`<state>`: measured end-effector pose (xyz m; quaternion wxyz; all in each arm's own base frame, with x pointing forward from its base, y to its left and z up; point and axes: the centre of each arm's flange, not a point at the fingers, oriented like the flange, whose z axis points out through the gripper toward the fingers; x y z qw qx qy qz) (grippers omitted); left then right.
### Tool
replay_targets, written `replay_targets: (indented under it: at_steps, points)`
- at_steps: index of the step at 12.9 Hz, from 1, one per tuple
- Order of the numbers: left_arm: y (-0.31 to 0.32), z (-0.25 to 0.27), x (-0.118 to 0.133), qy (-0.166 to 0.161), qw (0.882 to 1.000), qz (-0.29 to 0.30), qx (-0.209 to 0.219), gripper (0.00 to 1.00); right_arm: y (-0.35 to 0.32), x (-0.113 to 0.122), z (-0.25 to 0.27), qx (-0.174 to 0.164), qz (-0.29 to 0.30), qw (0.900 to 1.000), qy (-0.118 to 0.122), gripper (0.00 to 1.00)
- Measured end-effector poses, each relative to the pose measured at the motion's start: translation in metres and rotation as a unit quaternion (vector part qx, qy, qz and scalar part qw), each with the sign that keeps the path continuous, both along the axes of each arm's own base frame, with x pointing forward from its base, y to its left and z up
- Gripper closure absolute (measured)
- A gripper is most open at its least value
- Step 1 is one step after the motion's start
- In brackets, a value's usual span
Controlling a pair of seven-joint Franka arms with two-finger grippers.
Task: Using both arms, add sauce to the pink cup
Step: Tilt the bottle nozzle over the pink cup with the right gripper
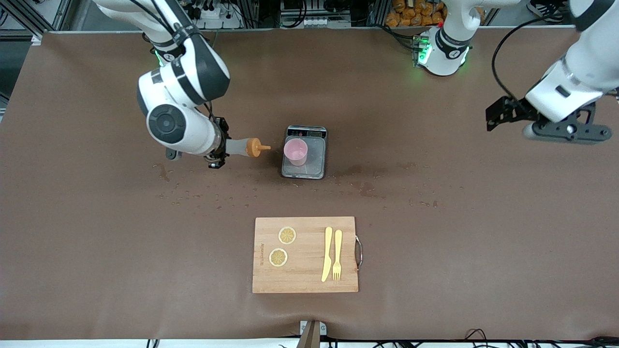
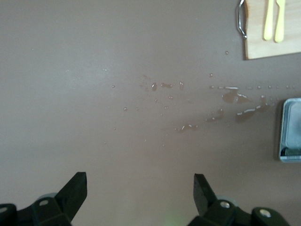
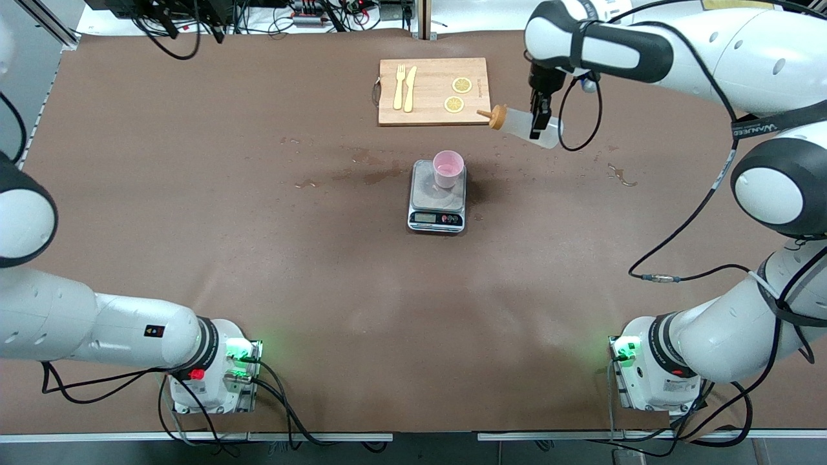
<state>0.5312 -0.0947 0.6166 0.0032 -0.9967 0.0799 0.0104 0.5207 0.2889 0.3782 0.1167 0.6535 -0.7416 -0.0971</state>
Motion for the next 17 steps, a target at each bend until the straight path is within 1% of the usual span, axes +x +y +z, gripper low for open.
replay_targets:
  at_steps: [2,4,5,8,10,12,15,17]
  points:
    - [0.0,0.032,-0.006,-0.014,1.0,-0.007,-0.002,0.0,0.014,-0.01,-0.001,-0.023,0.003,1.0,-0.002,0.52]
    - [0.0,0.047,-0.01,-0.017,1.0,-0.008,-0.003,0.0,0.022,-0.018,-0.002,-0.045,0.0,0.999,-0.001,0.52]
    - [0.001,0.046,-0.011,-0.011,1.0,-0.007,-0.002,0.0,0.027,-0.022,-0.003,-0.055,-0.001,0.999,-0.002,0.52]
    - [0.004,0.041,-0.012,0.006,1.0,0.004,0.001,0.0,0.051,-0.041,-0.011,-0.1,-0.001,0.995,-0.019,0.52]
    - [-0.003,0.04,-0.014,0.01,1.0,0.023,0.003,0.0,0.064,-0.053,-0.02,-0.125,0.006,0.992,-0.021,0.52]
    - [-0.014,0.041,-0.016,0.009,1.0,0.02,0.003,0.0,0.066,-0.054,-0.027,-0.144,0.003,0.989,-0.02,0.53]
    - [-0.012,0.039,-0.014,0.009,1.0,0.024,0.003,0.0,0.07,-0.045,-0.035,-0.155,-0.011,0.988,-0.021,0.53]
    - [-0.007,0.038,-0.012,0.008,1.0,0.029,0.003,0.0,0.074,-0.041,-0.043,-0.169,-0.012,0.985,-0.017,0.53]
